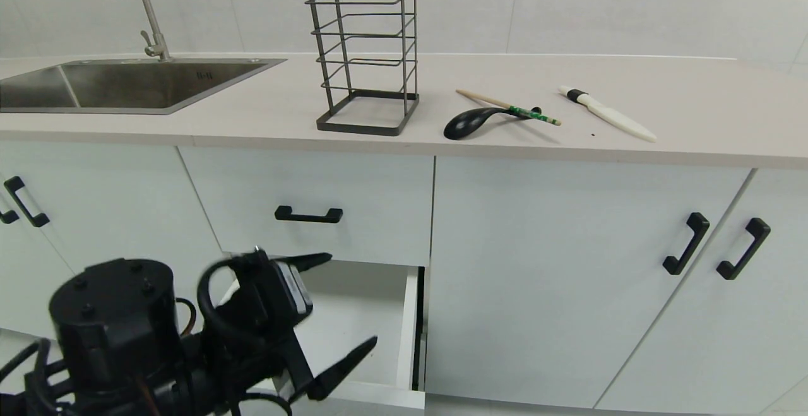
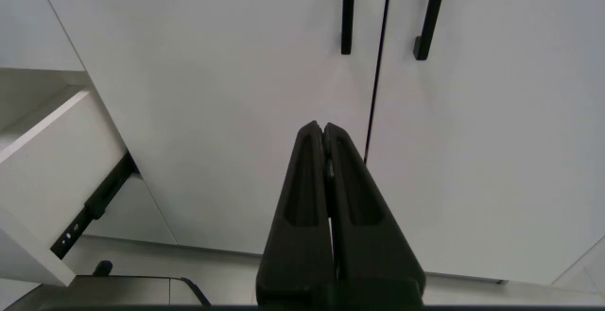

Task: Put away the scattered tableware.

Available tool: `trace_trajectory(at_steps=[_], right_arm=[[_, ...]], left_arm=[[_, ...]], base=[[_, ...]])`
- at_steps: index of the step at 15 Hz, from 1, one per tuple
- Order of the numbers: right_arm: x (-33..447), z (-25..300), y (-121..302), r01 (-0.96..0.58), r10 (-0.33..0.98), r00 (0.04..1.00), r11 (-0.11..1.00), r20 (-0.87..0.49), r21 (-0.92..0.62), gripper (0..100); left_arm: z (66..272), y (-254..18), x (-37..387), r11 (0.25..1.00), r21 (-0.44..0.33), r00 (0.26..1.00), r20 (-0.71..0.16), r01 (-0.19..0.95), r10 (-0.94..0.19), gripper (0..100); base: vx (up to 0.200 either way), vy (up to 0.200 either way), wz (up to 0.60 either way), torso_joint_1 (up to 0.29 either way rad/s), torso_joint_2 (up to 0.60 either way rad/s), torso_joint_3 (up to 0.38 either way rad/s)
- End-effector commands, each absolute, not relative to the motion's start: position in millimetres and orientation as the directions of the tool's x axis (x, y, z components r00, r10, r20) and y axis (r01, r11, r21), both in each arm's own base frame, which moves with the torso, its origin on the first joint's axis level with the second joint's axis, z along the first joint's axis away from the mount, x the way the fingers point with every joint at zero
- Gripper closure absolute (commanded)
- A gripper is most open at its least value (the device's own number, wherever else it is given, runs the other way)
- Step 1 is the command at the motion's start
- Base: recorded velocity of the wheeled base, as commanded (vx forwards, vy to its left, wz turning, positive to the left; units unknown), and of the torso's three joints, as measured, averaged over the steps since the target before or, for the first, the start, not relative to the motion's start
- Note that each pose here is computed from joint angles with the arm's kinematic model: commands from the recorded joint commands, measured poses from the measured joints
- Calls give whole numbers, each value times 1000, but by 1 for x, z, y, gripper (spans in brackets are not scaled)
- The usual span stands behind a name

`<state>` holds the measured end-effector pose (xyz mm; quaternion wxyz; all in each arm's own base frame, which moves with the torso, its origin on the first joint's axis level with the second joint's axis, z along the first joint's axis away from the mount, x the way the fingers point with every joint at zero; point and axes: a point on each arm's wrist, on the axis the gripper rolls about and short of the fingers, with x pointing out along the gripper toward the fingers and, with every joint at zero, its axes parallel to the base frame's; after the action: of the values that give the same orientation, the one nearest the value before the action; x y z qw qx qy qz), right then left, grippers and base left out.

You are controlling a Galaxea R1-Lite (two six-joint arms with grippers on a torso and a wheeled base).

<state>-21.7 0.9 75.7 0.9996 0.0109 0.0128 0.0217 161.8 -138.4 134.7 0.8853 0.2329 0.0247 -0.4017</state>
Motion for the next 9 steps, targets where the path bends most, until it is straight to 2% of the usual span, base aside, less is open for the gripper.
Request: trace_trajectory(at_steps=[1,2,3,4,5,7,9], right_arm=[[-22,76,1,-44,44,999,999,-28,23,100],[-22,76,1,-44,44,999,999,-28,23,100],[-22,76,1,-42,43,999,999,-26,23,100],[-22,76,1,-44,44,999,999,-28,23,100],[-22,76,1,-42,43,999,999,-28,23,100],[-22,76,1,-44,44,999,999,-26,23,100],[-22,76,1,-42,43,999,999,-28,23,100]], left_arm=[[162,-126,167,657,295,711,-136,694,-689,0],[162,-120,164,640,233,676,-138,732,-724,0],[165,-114,163,613,203,642,-126,763,-757,0],[163,-104,160,577,186,601,-119,795,-790,0],[163,-94,155,569,188,593,-105,800,-798,0],[165,-84,143,585,191,606,-79,788,-791,0],[175,-60,123,680,208,695,3,703,-719,0]], base=[[0,0,0,0,0,0],[0,0,0,0,0,0],[0,0,0,0,0,0],[0,0,0,0,0,0],[0,0,0,0,0,0],[0,0,0,0,0,0],[0,0,0,0,0,0]])
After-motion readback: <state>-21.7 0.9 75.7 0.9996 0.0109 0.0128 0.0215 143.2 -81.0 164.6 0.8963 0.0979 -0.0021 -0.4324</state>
